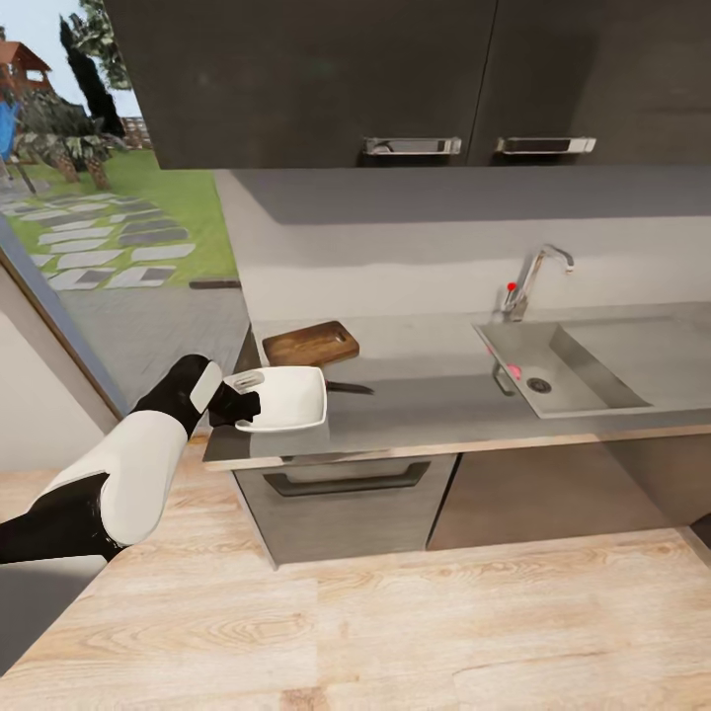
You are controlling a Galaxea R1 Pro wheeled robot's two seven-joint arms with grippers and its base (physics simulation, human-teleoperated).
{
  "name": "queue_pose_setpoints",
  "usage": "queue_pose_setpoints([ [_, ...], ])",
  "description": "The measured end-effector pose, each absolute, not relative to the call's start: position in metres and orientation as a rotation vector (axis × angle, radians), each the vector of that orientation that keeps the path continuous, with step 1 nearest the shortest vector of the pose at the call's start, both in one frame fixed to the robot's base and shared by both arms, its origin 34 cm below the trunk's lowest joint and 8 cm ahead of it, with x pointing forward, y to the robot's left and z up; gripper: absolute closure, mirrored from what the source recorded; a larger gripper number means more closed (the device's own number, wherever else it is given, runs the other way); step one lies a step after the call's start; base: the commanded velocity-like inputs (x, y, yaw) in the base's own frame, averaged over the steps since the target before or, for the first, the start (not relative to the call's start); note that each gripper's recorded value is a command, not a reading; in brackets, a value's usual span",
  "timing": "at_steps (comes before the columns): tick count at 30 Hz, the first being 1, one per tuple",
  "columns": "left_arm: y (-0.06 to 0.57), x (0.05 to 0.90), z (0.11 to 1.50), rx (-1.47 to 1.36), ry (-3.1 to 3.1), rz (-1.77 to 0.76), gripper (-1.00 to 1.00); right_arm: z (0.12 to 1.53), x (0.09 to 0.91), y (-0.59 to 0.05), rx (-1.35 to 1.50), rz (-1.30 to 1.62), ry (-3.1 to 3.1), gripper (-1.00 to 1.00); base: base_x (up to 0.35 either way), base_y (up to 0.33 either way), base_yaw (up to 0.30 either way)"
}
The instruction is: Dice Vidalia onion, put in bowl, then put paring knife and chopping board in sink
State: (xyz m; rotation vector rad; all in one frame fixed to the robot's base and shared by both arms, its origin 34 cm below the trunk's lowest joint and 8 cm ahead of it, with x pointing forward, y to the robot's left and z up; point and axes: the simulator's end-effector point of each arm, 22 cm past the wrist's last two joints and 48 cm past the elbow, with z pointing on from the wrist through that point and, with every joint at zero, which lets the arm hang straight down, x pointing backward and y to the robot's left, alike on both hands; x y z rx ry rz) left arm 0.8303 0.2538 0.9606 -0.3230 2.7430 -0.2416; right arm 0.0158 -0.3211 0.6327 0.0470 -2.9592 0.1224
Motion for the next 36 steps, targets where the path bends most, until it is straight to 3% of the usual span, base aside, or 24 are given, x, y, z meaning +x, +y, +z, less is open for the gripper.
queue_pose_setpoints([
  [21,0.2526,0.8328,0.9588,-0.334,2.737,-0.26,1.0,0.6335,0.0124,-0.3212,0.047,0.122,-2.951,-1.0,0.0,0.0,0.0],
  [22,0.2525,0.833,0.9587,-0.335,2.737,-0.26,-1.0,0.6336,0.0122,-0.3212,0.048,0.122,-2.951,-1.0,0.0,0.0,0.0],
  [36,0.2545,0.8301,0.9527,-0.326,2.753,-0.239,-1.0,0.6338,0.0117,-0.3212,0.048,0.122,-2.948,-1.0,0.0,0.0,0.0],
])
